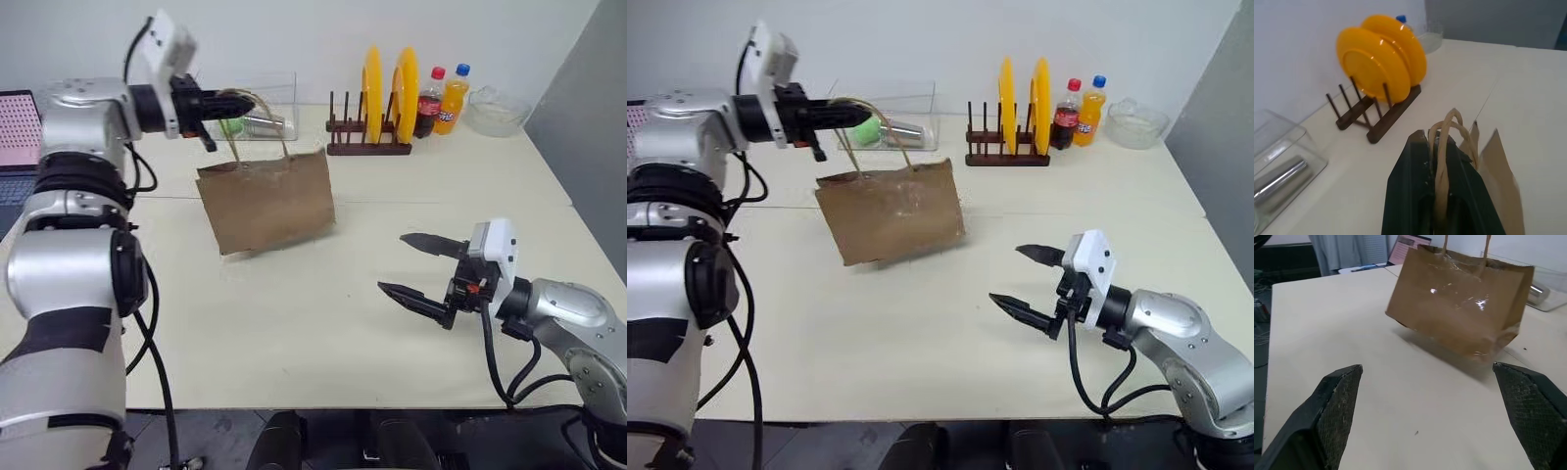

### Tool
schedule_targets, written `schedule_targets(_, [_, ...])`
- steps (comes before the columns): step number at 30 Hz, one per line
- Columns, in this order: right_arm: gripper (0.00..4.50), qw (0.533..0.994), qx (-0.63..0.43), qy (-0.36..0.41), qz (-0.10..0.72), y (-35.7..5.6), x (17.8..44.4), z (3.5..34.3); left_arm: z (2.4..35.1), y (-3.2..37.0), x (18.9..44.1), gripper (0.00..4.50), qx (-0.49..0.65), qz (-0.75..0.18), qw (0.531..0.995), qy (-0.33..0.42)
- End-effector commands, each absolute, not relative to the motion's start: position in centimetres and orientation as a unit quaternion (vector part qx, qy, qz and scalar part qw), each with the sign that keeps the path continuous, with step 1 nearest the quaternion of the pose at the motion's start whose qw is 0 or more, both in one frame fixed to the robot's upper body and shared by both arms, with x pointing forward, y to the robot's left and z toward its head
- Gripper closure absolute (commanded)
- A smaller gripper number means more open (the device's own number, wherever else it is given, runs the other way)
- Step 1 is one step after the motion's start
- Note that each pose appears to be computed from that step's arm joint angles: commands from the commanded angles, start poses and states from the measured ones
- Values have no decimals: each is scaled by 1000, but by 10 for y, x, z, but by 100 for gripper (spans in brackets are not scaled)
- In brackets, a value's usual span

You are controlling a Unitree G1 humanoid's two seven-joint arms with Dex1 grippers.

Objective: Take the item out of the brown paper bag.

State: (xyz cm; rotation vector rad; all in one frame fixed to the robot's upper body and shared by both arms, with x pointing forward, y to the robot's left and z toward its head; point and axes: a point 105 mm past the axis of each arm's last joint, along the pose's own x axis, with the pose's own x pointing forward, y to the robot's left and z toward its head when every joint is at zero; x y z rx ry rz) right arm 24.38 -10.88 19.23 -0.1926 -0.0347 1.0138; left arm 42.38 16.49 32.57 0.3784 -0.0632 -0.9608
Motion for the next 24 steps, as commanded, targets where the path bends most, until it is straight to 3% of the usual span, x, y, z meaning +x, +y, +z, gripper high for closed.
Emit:
schedule_targets(1, [0,876,-96,-39,471,-109,235,202,354,138,422,449,206,-472,854,-80])
schedule_targets(9, [0,894,-93,-33,438,-114,224,197,351,87,420,449,212,-521,822,-88])
schedule_targets(24, [0,905,-88,-34,414,-115,218,197,339,74,426,449,224,-514,825,-79])
